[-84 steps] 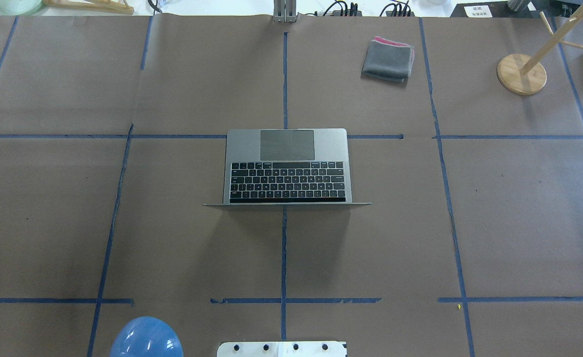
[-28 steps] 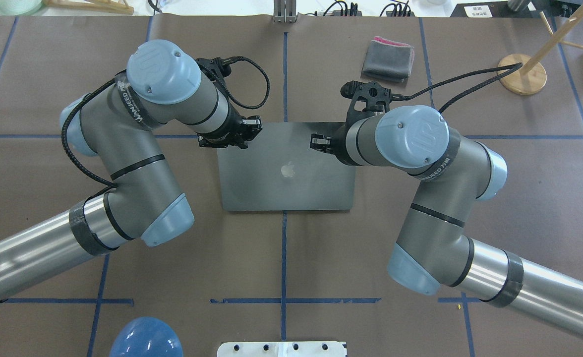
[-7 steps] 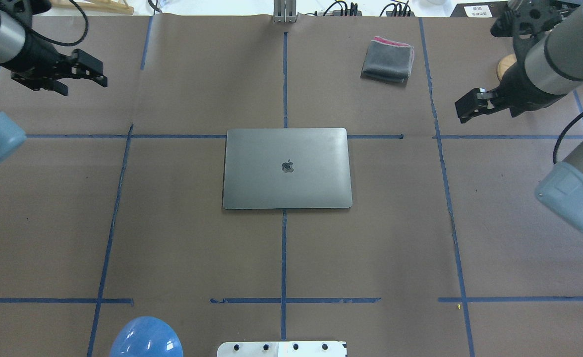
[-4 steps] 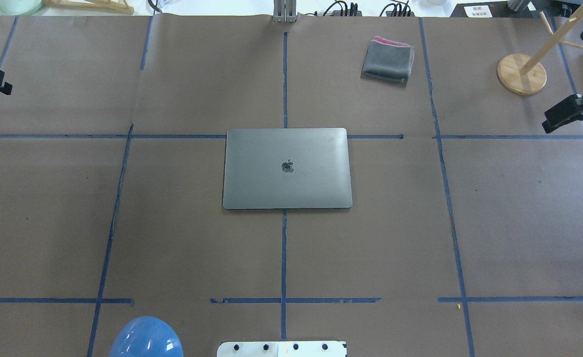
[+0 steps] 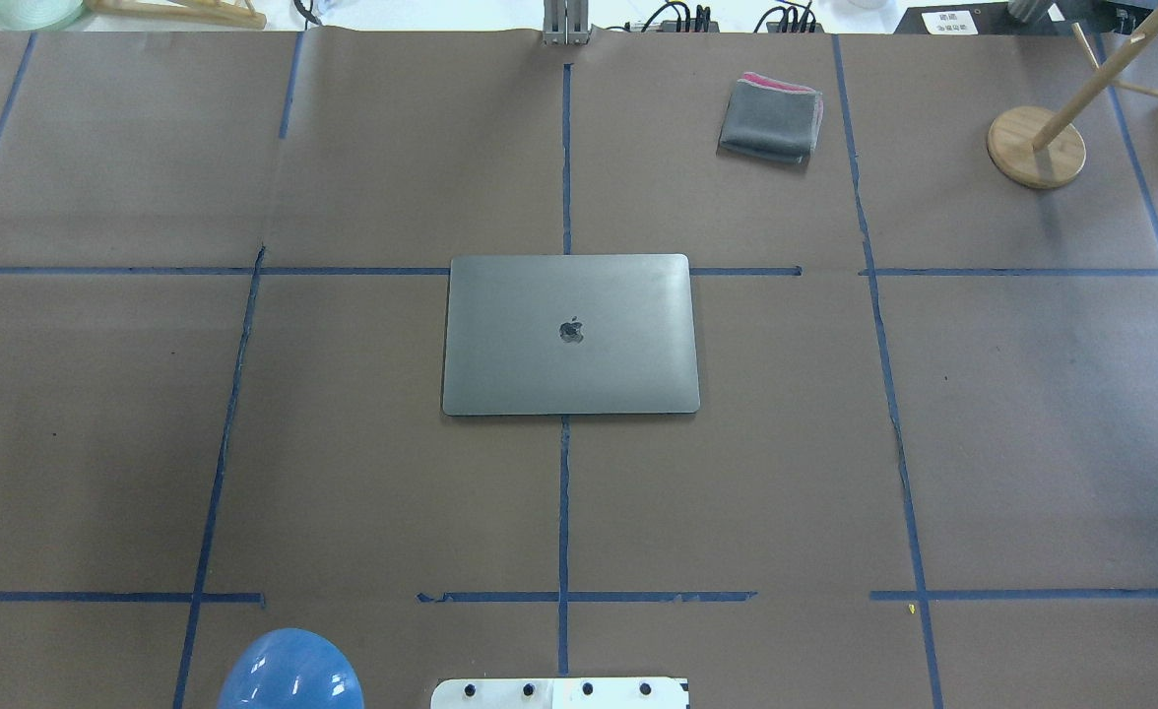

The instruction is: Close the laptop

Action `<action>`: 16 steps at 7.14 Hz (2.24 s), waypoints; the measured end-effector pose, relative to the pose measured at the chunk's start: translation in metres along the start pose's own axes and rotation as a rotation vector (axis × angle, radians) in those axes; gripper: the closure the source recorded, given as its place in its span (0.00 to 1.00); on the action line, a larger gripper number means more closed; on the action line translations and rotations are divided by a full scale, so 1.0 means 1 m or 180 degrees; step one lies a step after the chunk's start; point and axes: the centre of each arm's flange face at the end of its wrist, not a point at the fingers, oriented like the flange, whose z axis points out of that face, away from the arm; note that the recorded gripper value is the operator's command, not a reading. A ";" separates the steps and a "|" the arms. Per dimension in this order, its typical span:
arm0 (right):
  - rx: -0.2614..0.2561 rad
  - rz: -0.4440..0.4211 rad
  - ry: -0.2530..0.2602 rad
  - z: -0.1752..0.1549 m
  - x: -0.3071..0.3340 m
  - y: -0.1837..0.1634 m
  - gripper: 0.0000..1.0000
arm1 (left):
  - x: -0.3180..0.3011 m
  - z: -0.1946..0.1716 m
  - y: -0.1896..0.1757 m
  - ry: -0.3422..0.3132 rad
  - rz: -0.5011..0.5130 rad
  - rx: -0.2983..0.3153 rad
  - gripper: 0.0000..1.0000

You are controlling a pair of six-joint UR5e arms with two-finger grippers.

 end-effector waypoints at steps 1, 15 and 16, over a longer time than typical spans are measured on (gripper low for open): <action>-0.0042 0.0074 -0.0007 0.006 0.014 0.003 0.00 | -0.018 0.006 0.019 0.0017 -0.0064 -0.0109 0.00; -0.0143 0.0660 0.0094 0.049 0.130 0.066 0.00 | -0.032 0.016 0.037 0.0045 -0.0169 -0.0197 0.00; -0.0132 0.0665 0.0093 0.048 0.130 0.066 0.00 | -0.032 0.017 0.037 0.0045 -0.0169 -0.0197 0.00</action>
